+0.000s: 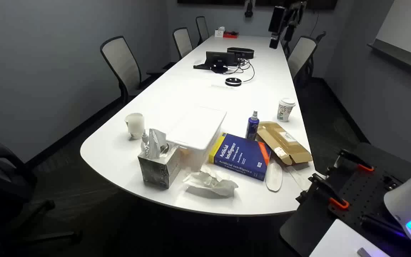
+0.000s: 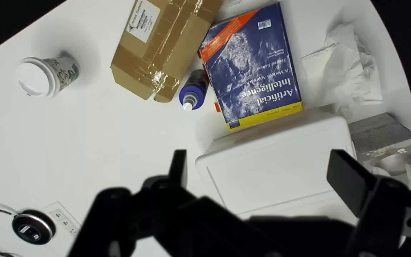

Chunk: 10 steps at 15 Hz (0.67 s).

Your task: Slide the lid off of the plastic box

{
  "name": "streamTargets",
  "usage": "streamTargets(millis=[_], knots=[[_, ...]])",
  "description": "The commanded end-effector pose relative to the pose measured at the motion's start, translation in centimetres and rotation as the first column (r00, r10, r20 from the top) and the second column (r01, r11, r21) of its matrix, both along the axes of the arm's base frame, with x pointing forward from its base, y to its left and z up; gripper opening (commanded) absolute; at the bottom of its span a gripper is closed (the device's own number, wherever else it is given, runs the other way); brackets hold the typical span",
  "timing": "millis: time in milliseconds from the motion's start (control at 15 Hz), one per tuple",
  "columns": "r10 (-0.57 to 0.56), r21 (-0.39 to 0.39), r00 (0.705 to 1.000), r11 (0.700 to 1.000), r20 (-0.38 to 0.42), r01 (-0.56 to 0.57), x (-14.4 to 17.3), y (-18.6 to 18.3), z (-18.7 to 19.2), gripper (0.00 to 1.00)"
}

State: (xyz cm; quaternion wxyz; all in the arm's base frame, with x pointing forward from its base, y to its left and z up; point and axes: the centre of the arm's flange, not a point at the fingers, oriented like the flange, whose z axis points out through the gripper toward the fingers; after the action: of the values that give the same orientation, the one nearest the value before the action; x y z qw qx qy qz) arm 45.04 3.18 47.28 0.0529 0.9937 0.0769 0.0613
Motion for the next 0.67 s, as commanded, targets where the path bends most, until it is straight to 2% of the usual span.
streamTargets(millis=[0, 267, 600], knots=[[0.000, 0.000, 1.000, 1.000, 0.000, 0.000, 0.0, 0.0, 0.0, 1.00], [0.000, 0.000, 1.000, 1.000, 0.000, 0.000, 0.0, 0.0, 0.0, 1.00], [0.055, -0.067, 0.996, 0.996, -0.071, -0.059, 4.4, 4.4, -2.1, 1.00]])
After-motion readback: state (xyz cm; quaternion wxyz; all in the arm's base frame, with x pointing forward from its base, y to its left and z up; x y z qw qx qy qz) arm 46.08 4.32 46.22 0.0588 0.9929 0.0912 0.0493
